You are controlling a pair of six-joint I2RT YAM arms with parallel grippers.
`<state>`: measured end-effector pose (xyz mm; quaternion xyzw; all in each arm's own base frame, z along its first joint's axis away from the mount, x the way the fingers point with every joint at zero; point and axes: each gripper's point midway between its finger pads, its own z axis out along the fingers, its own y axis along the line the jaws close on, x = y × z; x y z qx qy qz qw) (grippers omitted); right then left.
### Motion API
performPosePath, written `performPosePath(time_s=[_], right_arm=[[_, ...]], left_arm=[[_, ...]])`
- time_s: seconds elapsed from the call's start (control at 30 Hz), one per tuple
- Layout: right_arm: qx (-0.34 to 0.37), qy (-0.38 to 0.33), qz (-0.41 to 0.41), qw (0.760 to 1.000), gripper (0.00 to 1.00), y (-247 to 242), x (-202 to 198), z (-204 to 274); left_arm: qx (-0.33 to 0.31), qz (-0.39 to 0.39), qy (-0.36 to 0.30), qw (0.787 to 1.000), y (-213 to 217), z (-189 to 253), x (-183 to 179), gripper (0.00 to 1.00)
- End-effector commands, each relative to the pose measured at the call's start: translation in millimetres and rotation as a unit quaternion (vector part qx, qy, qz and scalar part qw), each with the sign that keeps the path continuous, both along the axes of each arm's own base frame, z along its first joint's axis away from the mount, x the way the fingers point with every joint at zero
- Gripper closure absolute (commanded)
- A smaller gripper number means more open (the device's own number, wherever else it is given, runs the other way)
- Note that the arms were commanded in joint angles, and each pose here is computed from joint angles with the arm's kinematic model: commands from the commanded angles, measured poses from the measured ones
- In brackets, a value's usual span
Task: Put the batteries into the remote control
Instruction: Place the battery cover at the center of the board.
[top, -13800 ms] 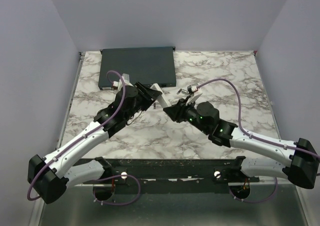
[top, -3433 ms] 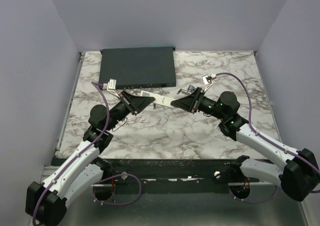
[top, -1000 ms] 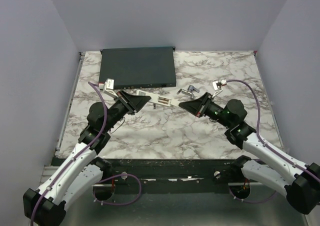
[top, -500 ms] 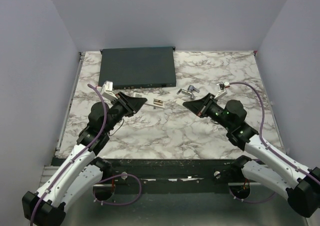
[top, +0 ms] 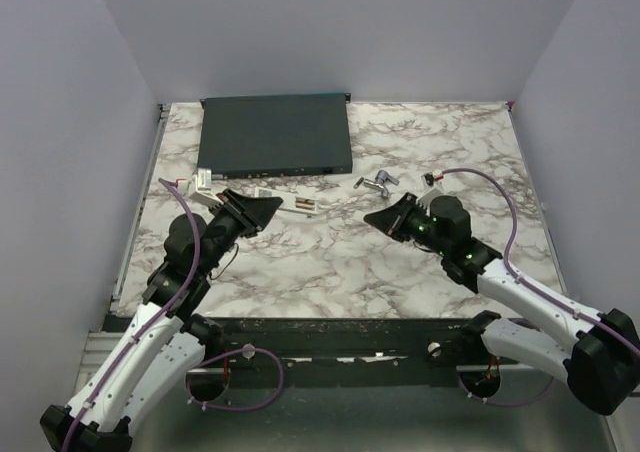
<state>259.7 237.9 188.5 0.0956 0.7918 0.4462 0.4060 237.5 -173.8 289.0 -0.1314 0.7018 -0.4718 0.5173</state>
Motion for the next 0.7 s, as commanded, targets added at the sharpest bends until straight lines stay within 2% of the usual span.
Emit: performPosePath(time_s=[0.0, 0.67], right_arm=[[-0.026, 0.03, -0.015, 0.999, 0.96, -5.3, 3.5, -25.7], [-0.055, 0.061, -0.015, 0.997, 0.96, -5.4, 5.5, -55.3]], left_arm=[[0.012, 0.028, 0.002, 1.0, 12.1, -0.2, 2.5, 1.0], [0.011, 0.017, 0.031, 0.999, 6.9, -11.0, 5.2, 1.0]])
